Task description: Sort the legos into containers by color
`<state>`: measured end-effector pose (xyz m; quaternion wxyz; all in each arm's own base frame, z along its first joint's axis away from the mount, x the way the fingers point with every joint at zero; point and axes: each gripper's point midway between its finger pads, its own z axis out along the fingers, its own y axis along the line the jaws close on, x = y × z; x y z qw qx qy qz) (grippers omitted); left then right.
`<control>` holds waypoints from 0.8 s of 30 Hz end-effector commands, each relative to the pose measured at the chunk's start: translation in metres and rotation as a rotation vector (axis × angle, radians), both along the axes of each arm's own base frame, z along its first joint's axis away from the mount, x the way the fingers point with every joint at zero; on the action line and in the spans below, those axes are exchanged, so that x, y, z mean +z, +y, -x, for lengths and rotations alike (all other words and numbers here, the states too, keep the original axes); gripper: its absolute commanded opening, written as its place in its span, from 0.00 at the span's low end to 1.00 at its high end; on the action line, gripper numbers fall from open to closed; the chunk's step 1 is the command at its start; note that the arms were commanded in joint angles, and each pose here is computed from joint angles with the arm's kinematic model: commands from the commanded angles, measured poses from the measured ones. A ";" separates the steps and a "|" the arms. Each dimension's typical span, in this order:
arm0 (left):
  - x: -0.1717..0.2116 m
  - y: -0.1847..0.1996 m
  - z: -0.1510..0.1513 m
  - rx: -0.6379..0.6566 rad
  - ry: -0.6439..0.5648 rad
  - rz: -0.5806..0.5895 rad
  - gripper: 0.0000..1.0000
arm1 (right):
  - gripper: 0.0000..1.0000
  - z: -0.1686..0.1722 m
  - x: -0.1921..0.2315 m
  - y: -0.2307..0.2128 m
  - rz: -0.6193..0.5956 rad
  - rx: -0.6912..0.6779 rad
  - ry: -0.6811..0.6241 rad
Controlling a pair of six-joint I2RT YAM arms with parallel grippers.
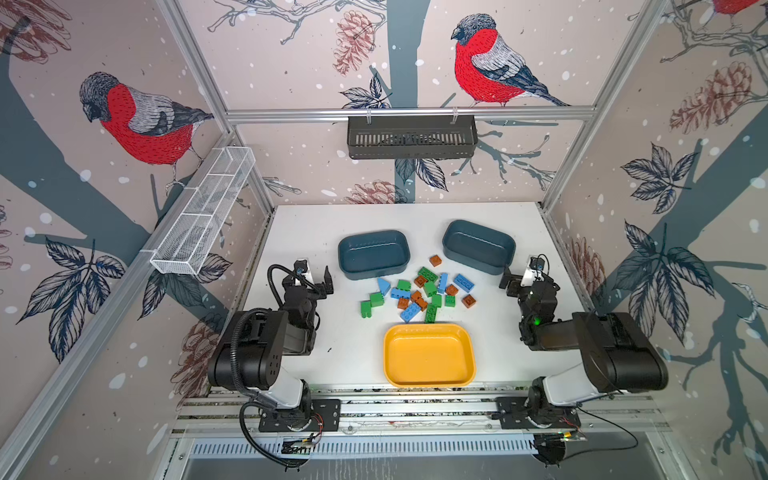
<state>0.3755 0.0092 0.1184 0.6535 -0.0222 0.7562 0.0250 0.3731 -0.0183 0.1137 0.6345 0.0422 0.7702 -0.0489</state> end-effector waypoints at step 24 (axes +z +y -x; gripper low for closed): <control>0.011 0.000 -0.002 0.000 -0.043 0.001 0.98 | 0.99 -0.001 0.010 0.001 -0.013 0.007 -0.041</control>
